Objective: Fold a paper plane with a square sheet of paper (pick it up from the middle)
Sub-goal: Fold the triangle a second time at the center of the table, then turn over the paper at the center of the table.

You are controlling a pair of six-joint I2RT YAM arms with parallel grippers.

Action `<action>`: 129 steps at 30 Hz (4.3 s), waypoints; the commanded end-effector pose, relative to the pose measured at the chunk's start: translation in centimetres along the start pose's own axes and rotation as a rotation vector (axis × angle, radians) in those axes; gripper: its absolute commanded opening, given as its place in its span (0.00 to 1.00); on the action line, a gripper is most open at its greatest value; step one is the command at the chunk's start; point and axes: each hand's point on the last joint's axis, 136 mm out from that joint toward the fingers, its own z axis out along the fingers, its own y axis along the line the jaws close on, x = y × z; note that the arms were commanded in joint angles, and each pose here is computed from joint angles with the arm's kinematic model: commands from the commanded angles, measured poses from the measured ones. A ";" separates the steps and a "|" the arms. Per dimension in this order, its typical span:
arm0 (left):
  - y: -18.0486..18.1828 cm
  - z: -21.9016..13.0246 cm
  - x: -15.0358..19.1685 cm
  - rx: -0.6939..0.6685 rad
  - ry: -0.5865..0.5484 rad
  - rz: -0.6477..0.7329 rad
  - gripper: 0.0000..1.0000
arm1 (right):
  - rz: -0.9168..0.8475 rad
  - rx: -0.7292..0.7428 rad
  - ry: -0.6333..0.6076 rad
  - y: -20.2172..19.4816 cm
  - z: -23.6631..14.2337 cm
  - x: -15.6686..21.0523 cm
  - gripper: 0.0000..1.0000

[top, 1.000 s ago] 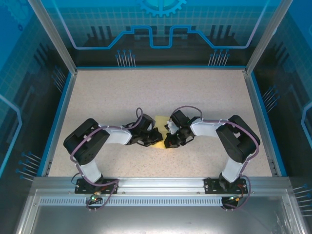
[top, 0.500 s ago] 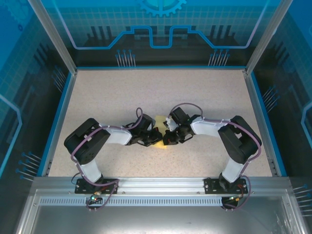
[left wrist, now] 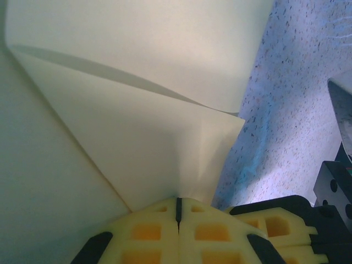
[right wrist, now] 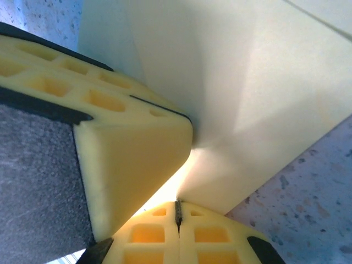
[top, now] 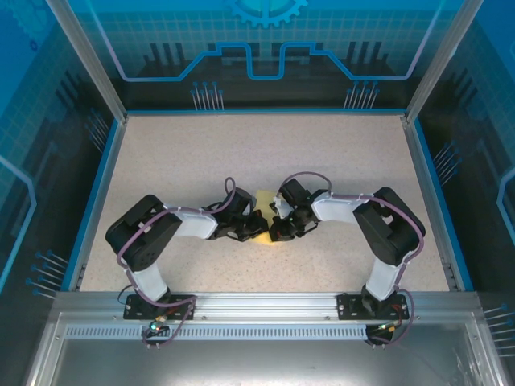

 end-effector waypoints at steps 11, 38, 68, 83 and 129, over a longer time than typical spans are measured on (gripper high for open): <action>4.4 -1.7 -5.9 -0.118 -0.082 -0.004 0.03 | 0.066 0.193 0.152 -5.8 1.9 5.2 0.04; -0.1 -9.1 -7.2 -0.025 -0.216 0.010 0.64 | -0.010 0.038 -0.252 0.4 -6.3 -7.0 0.55; 0.5 -8.0 -4.3 -0.033 -0.178 -0.033 0.70 | -0.057 -0.105 -0.080 -0.7 -2.4 -5.8 0.34; -1.6 -5.3 -2.6 0.084 -0.071 -0.009 0.63 | -0.012 -0.189 -0.151 -1.0 -4.0 -6.6 0.10; -4.3 -14.8 -7.0 -0.467 -0.228 0.425 0.01 | 0.089 0.226 -0.637 -4.5 -19.6 -6.8 0.97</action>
